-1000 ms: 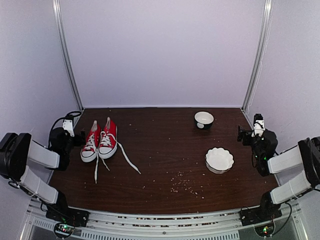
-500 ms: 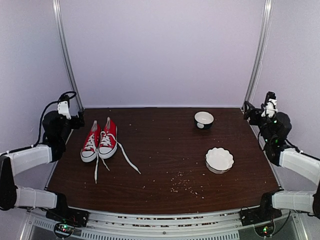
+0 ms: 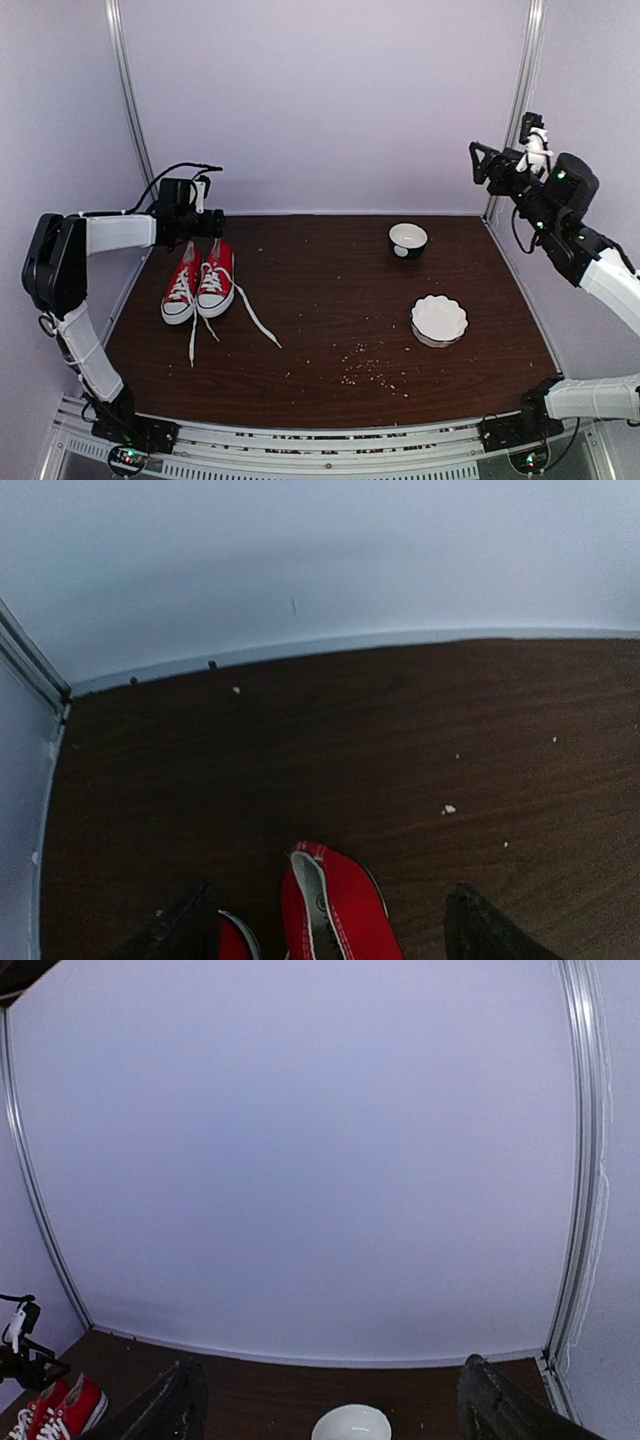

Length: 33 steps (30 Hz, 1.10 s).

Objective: Tie the shoes
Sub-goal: Move the shoe to the center of the board.

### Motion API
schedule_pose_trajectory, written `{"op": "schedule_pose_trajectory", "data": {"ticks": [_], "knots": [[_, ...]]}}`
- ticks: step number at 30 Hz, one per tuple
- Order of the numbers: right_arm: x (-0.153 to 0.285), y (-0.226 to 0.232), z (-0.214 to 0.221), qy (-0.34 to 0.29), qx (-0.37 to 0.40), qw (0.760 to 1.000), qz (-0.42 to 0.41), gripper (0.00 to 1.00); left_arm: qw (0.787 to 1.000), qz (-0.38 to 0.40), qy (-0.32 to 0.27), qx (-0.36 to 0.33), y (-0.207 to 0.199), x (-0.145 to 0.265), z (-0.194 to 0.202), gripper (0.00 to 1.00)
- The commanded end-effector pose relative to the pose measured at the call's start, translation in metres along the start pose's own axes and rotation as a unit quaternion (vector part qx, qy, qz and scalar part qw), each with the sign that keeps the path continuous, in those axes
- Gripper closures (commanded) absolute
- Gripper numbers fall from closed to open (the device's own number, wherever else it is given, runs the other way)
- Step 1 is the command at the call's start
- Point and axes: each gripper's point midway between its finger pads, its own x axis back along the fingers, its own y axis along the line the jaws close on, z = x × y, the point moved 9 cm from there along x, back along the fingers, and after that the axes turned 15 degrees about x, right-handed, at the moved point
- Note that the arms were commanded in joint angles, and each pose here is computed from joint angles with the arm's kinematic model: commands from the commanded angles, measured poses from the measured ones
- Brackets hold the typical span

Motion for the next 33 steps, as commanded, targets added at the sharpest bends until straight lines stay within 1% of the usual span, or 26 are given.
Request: {"op": "schedule_pose_trajectory", "data": {"ticks": [1, 5, 11, 12, 14, 15, 16, 17, 19, 20, 23, 27, 30, 33], "knots": [[-0.015, 0.021, 0.057, 0.152, 0.036, 0.988, 0.003, 0.14, 0.997, 0.001, 0.080, 0.021, 0.001, -0.023, 0.030, 0.21], [-0.015, 0.047, 0.087, 0.204, 0.053, 0.977, -0.022, 0.15, 0.995, -0.016, 0.094, 0.029, 0.006, -0.035, 0.043, 0.23], [-0.008, 0.077, 0.114, 0.251, 0.060, 0.964, -0.056, 0.15, 0.992, -0.010, 0.120, 0.037, 0.009, -0.050, 0.064, 0.26], [-0.007, 0.080, 0.115, 0.254, 0.055, 0.964, -0.062, 0.15, 0.992, -0.010, 0.122, 0.037, 0.009, -0.051, 0.067, 0.28], [-0.003, 0.084, 0.117, 0.255, 0.044, 0.963, -0.071, 0.15, 0.991, -0.012, 0.127, 0.039, 0.011, -0.051, 0.072, 0.35], [-0.001, 0.086, 0.118, 0.254, 0.040, 0.963, -0.076, 0.15, 0.990, -0.010, 0.131, 0.043, 0.011, -0.050, 0.074, 0.44], [0.002, 0.088, 0.119, 0.253, 0.036, 0.964, -0.079, 0.14, 0.989, -0.002, 0.136, 0.049, 0.010, -0.049, 0.077, 0.54], [0.004, 0.090, 0.120, 0.251, 0.035, 0.964, -0.081, 0.14, 0.989, 0.007, 0.140, 0.057, 0.009, -0.047, 0.080, 0.66], [0.009, 0.094, 0.121, 0.246, 0.034, 0.965, -0.079, 0.14, 0.989, 0.030, 0.126, 0.077, 0.003, -0.041, 0.083, 0.95], [0.011, 0.095, 0.122, 0.248, 0.035, 0.965, -0.077, 0.14, 0.988, 0.039, 0.122, 0.087, 0.000, -0.037, 0.087, 1.00], [0.023, 0.102, 0.124, 0.254, 0.035, 0.962, -0.088, 0.14, 0.985, 0.088, 0.087, 0.121, -0.022, -0.015, 0.095, 1.00], [0.047, 0.119, 0.130, 0.273, 0.058, 0.951, -0.136, 0.14, 0.975, 0.165, 0.044, 0.143, -0.073, 0.026, 0.103, 1.00], [0.065, 0.126, 0.140, 0.287, 0.086, 0.940, -0.163, 0.14, 0.966, 0.207, 0.025, 0.154, -0.114, 0.056, 0.110, 1.00], [0.078, 0.127, 0.149, 0.294, 0.090, 0.934, -0.180, 0.14, 0.951, 0.243, 0.017, 0.189, -0.142, 0.079, 0.129, 1.00]]}}
